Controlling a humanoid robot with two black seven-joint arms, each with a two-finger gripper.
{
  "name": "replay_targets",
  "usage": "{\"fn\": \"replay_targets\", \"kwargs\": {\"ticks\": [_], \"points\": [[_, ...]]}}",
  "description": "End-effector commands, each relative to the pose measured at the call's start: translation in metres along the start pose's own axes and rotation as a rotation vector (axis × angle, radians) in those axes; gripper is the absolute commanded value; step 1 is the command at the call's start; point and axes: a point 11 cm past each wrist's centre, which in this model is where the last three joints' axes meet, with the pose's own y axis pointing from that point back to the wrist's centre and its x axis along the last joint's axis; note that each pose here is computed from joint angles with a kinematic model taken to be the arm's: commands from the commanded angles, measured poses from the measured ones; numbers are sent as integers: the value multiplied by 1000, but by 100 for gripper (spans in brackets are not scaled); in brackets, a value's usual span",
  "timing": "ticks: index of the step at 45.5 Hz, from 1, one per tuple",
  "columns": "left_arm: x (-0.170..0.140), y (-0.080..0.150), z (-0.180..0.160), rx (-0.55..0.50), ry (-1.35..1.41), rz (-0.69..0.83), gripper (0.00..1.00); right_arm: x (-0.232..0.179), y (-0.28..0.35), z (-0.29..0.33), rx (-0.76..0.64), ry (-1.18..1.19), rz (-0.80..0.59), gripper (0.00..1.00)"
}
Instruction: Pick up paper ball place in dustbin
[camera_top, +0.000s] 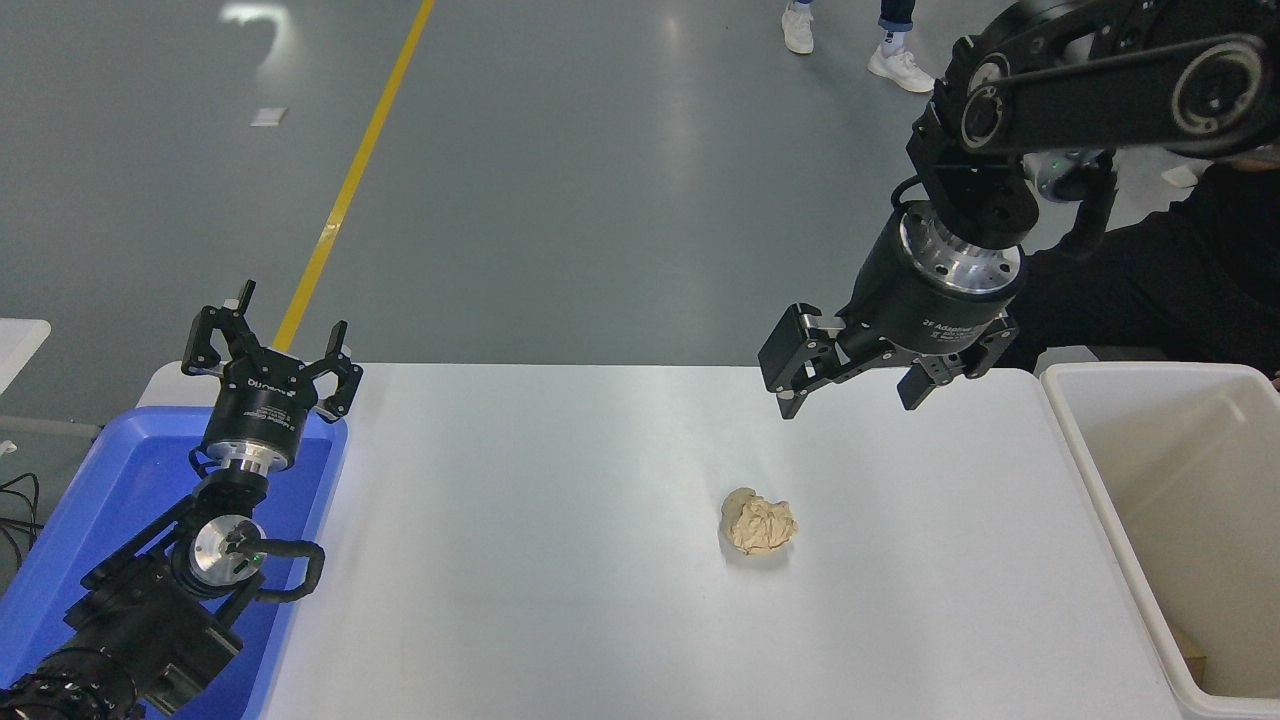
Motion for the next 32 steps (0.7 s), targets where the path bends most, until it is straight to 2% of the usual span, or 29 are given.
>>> {"fn": "replay_targets", "kwargs": {"ticks": [1,32], "points": [[0,0,0,1,-1,0,98,1,-1,3,-17,3,1,100],[0,0,0,0,-1,-2,98,5,11,9,-7,-22,34,100]]}}
